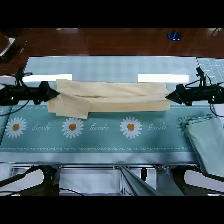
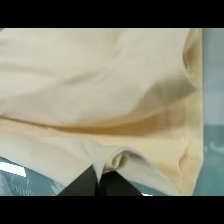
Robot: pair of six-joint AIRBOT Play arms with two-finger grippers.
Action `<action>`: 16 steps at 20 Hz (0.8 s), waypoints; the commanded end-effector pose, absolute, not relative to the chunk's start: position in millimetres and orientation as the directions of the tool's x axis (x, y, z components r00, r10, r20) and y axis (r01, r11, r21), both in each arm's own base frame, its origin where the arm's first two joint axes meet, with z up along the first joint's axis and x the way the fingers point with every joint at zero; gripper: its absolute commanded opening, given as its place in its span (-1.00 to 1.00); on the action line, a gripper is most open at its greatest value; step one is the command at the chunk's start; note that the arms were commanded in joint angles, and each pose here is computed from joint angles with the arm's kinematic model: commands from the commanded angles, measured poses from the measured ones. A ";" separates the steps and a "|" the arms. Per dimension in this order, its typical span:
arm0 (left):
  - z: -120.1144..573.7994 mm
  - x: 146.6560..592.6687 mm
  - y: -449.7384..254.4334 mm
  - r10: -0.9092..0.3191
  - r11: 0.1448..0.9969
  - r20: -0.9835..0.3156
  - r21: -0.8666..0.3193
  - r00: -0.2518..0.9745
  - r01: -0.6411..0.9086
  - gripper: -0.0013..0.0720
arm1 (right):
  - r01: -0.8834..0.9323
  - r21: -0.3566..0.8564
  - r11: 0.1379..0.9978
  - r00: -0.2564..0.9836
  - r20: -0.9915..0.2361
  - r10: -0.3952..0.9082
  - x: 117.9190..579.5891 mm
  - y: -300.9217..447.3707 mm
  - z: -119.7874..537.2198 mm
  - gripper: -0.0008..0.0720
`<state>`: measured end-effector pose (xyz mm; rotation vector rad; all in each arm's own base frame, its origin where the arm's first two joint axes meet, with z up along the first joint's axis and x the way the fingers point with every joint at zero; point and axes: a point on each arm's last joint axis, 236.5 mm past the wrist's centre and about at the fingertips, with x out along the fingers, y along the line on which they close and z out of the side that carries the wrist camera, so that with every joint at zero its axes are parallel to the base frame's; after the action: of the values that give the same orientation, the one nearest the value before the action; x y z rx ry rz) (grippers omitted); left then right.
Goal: Fold the shirts.
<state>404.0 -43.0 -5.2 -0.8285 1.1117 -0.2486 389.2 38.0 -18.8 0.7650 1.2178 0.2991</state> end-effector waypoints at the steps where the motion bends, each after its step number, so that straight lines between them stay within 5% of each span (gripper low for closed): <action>1: -0.3 464.6 -42.3 -0.575 0.644 -0.668 -0.726 0.471 -0.243 -0.91 | 0.184 0.680 0.710 0.387 -0.714 0.583 442.3 35.7 -12.3 -0.93; 6: -27.6 501.1 -54.7 -0.626 0.637 -0.670 -0.735 0.399 -0.234 -0.90 | 0.210 0.688 0.695 0.405 -0.708 0.579 484.2 23.6 -25.4 -0.92; 7: -36.8 503.5 -60.0 -0.633 0.638 -0.673 -0.733 0.382 -0.236 -0.60 | 0.226 0.696 0.681 0.412 -0.702 0.581 489.7 23.0 -32.2 -0.55; 8: -44.6 503.3 -65.8 -0.639 0.640 -0.678 -0.731 0.364 -0.237 0.21 | 0.239 0.699 0.674 0.417 -0.701 0.579 492.8 22.0 -38.6 0.03; 9: -48.7 502.7 -68.1 -0.641 0.647 -0.680 -0.728 0.356 -0.225 0.42 | 0.245 0.691 0.680 0.424 -0.707 0.566 495.5 18.5 -43.4 0.15; 14: -32.1 489.3 13.3 -0.511 0.718 -0.773 -0.624 0.376 -0.308 0.42 | 0.286 0.678 0.677 0.529 -0.701 0.479 493.2 -48.4 -13.3 0.12; 16: -15.9 471.6 52.3 -0.412 0.785 -0.827 -0.535 0.384 -0.311 0.42 | 0.326 0.628 0.707 0.484 -0.753 0.446 467.4 -79.6 -16.8 0.13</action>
<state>491.5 3.6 -25.8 -0.8089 1.1910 -0.1830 489.9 -43.2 -18.8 0.8462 1.0655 0.1409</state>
